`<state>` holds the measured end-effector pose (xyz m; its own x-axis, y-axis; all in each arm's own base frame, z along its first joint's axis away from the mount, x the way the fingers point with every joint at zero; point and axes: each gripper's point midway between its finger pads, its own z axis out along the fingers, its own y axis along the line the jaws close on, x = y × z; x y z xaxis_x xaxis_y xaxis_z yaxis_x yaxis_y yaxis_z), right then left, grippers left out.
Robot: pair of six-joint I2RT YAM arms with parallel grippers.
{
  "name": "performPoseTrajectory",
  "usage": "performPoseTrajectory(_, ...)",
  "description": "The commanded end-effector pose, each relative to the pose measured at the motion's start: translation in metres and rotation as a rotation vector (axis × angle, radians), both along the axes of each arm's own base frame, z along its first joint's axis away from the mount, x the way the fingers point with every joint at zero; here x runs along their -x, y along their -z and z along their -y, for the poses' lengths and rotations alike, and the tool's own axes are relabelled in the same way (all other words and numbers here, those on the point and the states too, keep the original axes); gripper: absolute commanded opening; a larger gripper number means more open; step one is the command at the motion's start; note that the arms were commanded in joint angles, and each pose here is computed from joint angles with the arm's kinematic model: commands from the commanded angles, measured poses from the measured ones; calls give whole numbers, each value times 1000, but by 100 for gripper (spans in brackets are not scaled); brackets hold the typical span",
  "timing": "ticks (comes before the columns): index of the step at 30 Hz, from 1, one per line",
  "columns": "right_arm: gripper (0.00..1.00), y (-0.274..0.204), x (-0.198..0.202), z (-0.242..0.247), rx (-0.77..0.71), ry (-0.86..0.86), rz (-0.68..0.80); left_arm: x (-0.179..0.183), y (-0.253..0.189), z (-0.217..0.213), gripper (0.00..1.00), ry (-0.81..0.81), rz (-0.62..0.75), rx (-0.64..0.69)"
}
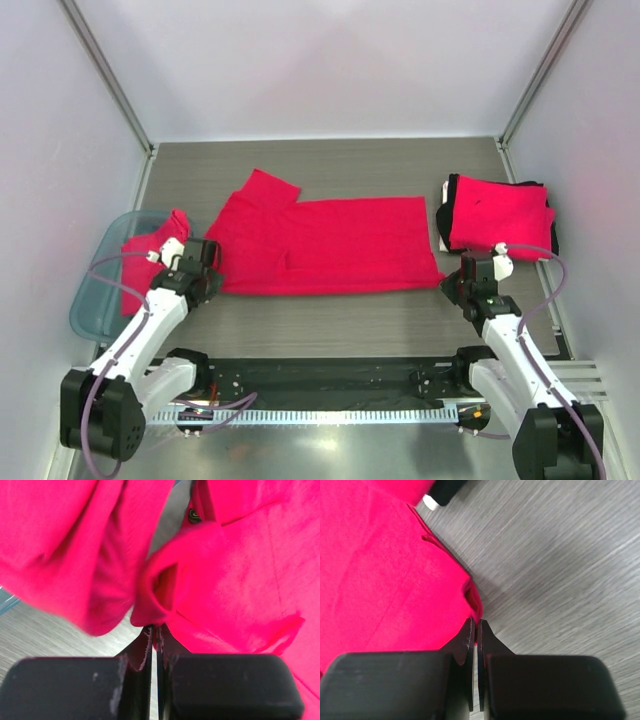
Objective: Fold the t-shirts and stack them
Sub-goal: Fold the tshirt
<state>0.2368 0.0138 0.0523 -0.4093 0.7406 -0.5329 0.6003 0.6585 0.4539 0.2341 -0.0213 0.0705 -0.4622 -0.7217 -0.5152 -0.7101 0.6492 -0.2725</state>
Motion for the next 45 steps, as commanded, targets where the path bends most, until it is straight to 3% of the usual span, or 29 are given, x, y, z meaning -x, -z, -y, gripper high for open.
performPoseTrajectory(1, 4, 3, 5, 5, 6, 28, 18, 3, 2, -4, 0, -10, 41, -11)
performPoseTrajectory(11, 5, 15, 16, 11, 16, 70, -9, 9, 21, 1, 0, 6, 9, 15)
performPoseTrajectory(18, 7, 19, 34, 35, 45, 263, -36, 13, 25, 6, 0, 28, 12, 11)
performPoseTrajectory(19, 9, 15, 33, 34, 37, 264, -8, 13, 22, 5, 4, 24, 28, 7)
performPoseTrajectory(20, 29, 14, 32, 34, 34, 261, 0, 14, 21, 4, 7, 20, 31, 4)
performPoseTrajectory(21, 41, 13, 31, 29, 18, 235, 5, 16, 19, 1, 11, 13, 34, -6)
performPoseTrajectory(22, 52, 10, 29, 27, 19, 209, 14, 15, 14, 1, 26, 15, 54, -4)
performPoseTrajectory(23, 59, 7, 27, 24, 13, 193, 25, 14, 10, 1, 33, 18, 70, -4)
performPoseTrajectory(26, 60, -6, 22, 24, 21, 177, 63, 12, -10, 3, 38, 31, 140, 13)
performPoseTrajectory(30, 60, -59, -7, 12, 58, 18, 216, 8, -44, 9, 53, 84, 254, 34)
performPoseTrajectory(32, 64, -84, -23, -4, 45, -89, 291, 3, -65, 14, 88, 134, 300, 35)
performPoseTrajectory(33, 65, -94, -33, -7, 72, -142, 291, 1, -73, 15, 99, 151, 317, 31)
performPoseTrajectory(37, 72, -121, -65, -24, 106, -288, 321, -25, -116, 25, 100, 221, 444, 21)
performPoseTrajectory(39, 84, -139, -80, -38, 103, -347, 384, -48, -141, 37, 100, 258, 551, 47)
performPoseTrajectory(40, 94, -138, -88, -38, 131, -361, 386, -59, -138, 40, 100, 286, 542, 24)
performPoseTrajectory(42, 96, -151, -103, -36, 201, -338, 416, -83, -157, 50, 100, 337, 625, 8)
performPoseTrajectory(43, 95, -137, -112, -36, 228, -362, 359, -94, -153, 52, 100, 351, 607, -11)
performPoseTrajectory(45, 85, -142, -128, -32, 252, -343, 312, -115, -172, 53, 100, 360, 633, -55)
